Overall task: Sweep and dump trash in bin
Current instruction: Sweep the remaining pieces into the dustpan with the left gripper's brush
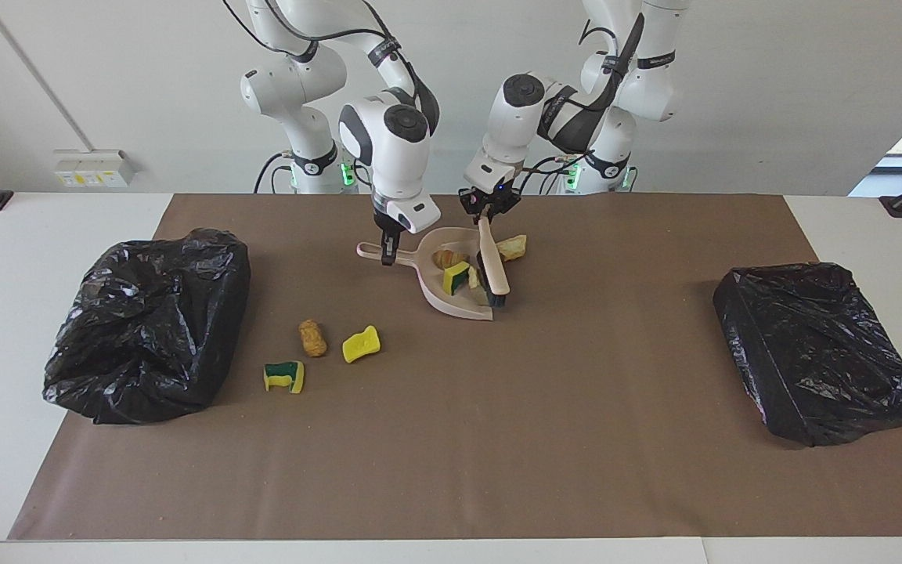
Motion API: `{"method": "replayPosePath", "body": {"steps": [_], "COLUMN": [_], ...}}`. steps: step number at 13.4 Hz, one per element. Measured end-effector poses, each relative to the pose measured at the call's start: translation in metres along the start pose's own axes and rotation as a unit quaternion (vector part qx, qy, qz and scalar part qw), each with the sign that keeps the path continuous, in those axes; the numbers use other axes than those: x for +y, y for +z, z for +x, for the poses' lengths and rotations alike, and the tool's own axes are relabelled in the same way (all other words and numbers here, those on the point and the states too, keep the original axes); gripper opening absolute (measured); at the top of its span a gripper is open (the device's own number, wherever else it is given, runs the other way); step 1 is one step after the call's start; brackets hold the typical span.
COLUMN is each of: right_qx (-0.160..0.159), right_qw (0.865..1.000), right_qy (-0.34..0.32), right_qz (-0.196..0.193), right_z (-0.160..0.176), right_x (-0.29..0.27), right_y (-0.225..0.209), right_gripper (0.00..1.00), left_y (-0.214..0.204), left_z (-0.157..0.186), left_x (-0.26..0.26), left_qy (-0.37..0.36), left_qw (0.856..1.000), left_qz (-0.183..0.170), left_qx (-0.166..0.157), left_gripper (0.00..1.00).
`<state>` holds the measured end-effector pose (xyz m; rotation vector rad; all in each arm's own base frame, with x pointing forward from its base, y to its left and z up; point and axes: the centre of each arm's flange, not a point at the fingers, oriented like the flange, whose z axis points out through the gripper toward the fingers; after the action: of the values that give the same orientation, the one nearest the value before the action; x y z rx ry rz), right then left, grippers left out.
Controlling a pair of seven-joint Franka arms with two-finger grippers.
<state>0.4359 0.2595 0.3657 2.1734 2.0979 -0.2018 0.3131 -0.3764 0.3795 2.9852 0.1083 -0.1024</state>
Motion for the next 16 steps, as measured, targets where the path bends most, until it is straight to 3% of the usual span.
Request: {"method": "replayPosePath", "body": {"steps": [2,7,10,13,16], "right_qx": [0.0,0.0,0.002,0.003,0.003], "right_qw": [1.0,1.0,1.0,1.0,1.0], "right_qy": [0.0,0.0,0.0,0.0,0.0], "right_qz": [0.0,0.0,-0.002,-0.002,-0.002], "right_z": [0.0,0.0,0.0,-0.001,-0.001], "right_x": [0.0,0.0,-0.001,-0.002,-0.002], "right_y": [0.0,0.0,0.003,0.006,0.006], "right_gripper": [0.33,0.33,0.33,0.33,0.33], "left_y": [-0.006,-0.036,-0.038,-0.011,0.016], "left_z": [0.002,-0.008,-0.031,-0.054,-0.07], "left_x": [-0.001,-0.049,-0.072,-0.079,-0.069], "left_qy": [-0.004,-0.043,-0.09,-0.14,-0.148], "left_qw": [1.0,0.991,0.987,0.98,0.982], "left_qz": [0.007,0.083,0.099,0.118,0.107], "left_qx": [-0.009,-0.091,-0.092,-0.079,-0.055], "left_gripper": [0.26,0.26,0.26,0.26,0.26]}}
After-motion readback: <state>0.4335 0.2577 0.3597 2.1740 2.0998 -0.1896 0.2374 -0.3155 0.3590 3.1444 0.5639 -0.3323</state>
